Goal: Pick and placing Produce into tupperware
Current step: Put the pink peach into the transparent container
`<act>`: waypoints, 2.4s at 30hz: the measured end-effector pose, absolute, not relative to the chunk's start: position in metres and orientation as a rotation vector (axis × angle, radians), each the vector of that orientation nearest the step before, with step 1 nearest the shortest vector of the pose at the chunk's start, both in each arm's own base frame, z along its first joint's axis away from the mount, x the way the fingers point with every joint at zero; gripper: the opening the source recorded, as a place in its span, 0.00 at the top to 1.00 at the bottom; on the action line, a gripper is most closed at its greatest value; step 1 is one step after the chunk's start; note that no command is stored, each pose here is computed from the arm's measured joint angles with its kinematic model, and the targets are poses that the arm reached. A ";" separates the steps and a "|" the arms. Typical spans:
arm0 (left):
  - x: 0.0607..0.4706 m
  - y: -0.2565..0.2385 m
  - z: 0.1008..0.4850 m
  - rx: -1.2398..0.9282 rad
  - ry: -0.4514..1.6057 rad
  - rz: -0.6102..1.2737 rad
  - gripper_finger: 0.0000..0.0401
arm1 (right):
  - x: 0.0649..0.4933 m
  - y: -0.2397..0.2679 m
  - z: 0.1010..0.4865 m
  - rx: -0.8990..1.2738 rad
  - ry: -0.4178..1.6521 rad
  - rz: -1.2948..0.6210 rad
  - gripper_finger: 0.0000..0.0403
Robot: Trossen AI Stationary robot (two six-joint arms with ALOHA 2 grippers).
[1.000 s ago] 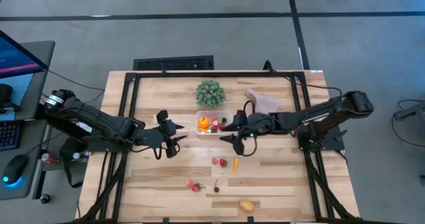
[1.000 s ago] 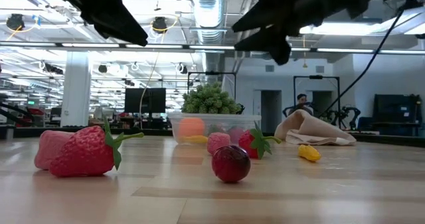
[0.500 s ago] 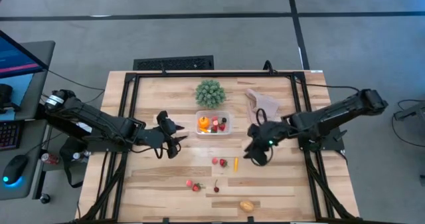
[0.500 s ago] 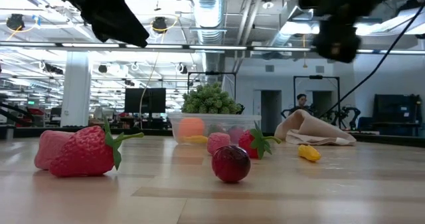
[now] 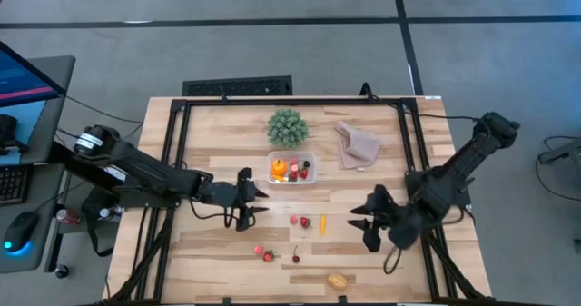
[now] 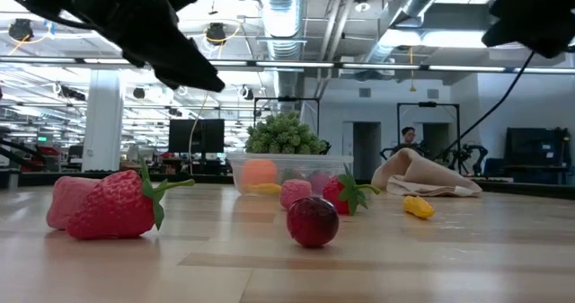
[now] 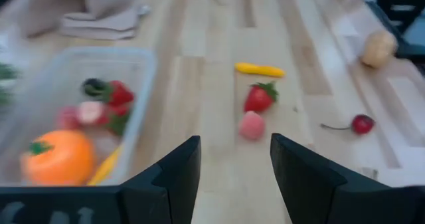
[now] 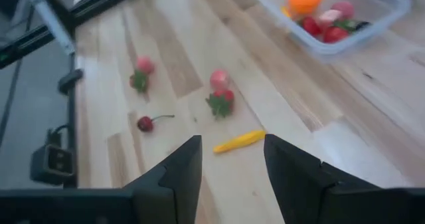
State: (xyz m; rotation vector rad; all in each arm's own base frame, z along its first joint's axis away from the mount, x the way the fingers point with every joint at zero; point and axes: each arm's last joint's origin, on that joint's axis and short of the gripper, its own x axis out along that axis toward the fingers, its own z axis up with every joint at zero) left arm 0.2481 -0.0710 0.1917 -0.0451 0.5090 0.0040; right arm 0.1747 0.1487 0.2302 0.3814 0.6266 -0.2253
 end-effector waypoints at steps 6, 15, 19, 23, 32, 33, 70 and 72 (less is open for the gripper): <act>0.269 -0.064 0.170 -0.085 0.516 -0.122 0.57 | 0.162 0.166 0.216 0.454 0.606 -0.298 0.64; 0.296 -0.076 0.136 -0.125 0.464 -0.194 0.57 | 0.145 0.194 0.203 0.551 0.631 -0.250 0.66; 0.309 -0.082 0.126 -0.099 0.473 -0.202 0.57 | 0.137 0.201 0.199 0.558 0.622 -0.243 0.67; 0.320 -0.085 0.118 -0.078 0.491 -0.192 0.57 | 0.131 0.204 0.199 0.551 0.617 -0.229 0.68; 0.329 -0.085 0.107 -0.063 0.512 -0.112 0.57 | 0.125 0.207 0.198 0.528 0.627 -0.206 0.69; 0.329 -0.085 0.106 -0.060 0.523 -0.110 0.57 | 0.124 0.207 0.198 0.521 0.631 -0.203 0.69; 0.347 -0.075 0.097 -0.011 0.589 -0.142 0.57 | 0.117 0.195 0.193 0.362 0.656 -0.276 0.69; 0.346 -0.075 0.096 -0.011 0.602 -0.144 0.57 | 0.116 0.194 0.193 0.355 0.659 -0.279 0.69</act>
